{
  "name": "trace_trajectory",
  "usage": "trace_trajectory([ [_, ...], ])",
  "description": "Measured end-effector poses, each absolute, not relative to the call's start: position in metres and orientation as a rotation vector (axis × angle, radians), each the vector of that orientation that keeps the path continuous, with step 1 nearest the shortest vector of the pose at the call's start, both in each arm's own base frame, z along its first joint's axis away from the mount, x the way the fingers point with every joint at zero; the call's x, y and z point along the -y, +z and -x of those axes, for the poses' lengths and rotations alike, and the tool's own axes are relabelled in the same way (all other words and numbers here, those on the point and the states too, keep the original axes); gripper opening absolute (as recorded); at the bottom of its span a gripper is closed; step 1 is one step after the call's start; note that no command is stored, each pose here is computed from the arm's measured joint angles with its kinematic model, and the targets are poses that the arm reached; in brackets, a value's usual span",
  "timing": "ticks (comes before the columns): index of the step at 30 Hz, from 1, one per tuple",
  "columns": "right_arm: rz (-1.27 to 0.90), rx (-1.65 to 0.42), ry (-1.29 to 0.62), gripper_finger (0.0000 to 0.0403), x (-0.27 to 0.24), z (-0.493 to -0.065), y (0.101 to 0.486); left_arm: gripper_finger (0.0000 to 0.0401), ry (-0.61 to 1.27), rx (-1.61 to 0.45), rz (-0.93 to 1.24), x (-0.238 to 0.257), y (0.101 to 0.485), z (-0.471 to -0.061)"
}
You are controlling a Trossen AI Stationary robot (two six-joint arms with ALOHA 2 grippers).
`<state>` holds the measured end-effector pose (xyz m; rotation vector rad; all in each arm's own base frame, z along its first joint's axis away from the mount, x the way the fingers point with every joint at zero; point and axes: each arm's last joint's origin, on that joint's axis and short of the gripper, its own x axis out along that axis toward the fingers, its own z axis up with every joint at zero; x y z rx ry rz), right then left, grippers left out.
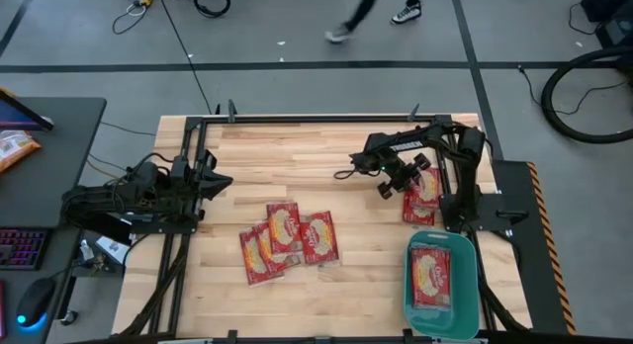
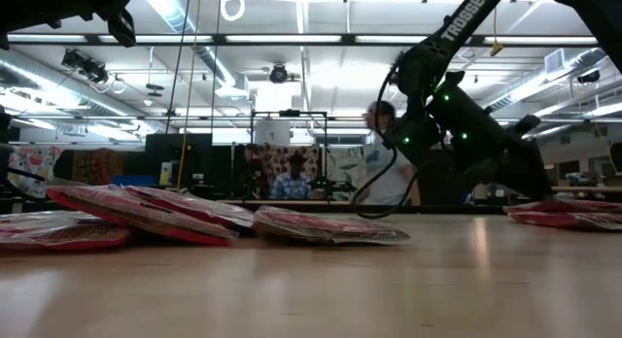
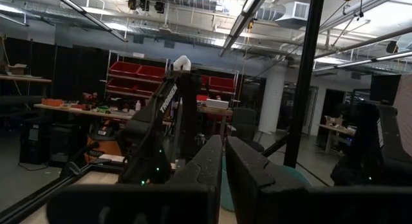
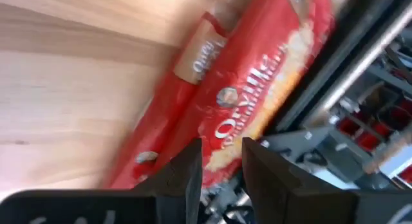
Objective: Sort popcorn bags into baskets
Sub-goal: Put the red popcorn into the green bin
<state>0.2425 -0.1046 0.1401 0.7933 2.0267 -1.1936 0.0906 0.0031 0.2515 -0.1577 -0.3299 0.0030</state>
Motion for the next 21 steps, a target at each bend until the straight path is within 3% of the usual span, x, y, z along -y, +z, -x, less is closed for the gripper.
trace_trajectory([
  [5,-0.81,-1.979,-1.154,0.0114,0.101,-0.248,0.136,0.0027,0.003,0.33,0.158,-0.003,0.251,-0.091],
  [12,-0.924,-1.744,-0.903,0.0114,0.081,-0.288,0.135,0.0027,0.003,0.33,0.158,-0.003,0.251,-0.091],
  [17,-0.902,-1.581,-0.779,0.0114,0.06,-0.326,0.157,0.0027,0.003,0.33,0.158,-0.003,0.251,-0.091],
  [21,-0.81,-1.477,-0.839,0.011,0.043,-0.347,0.188,0.0027,0.003,0.33,0.157,-0.003,0.251,-0.091],
])
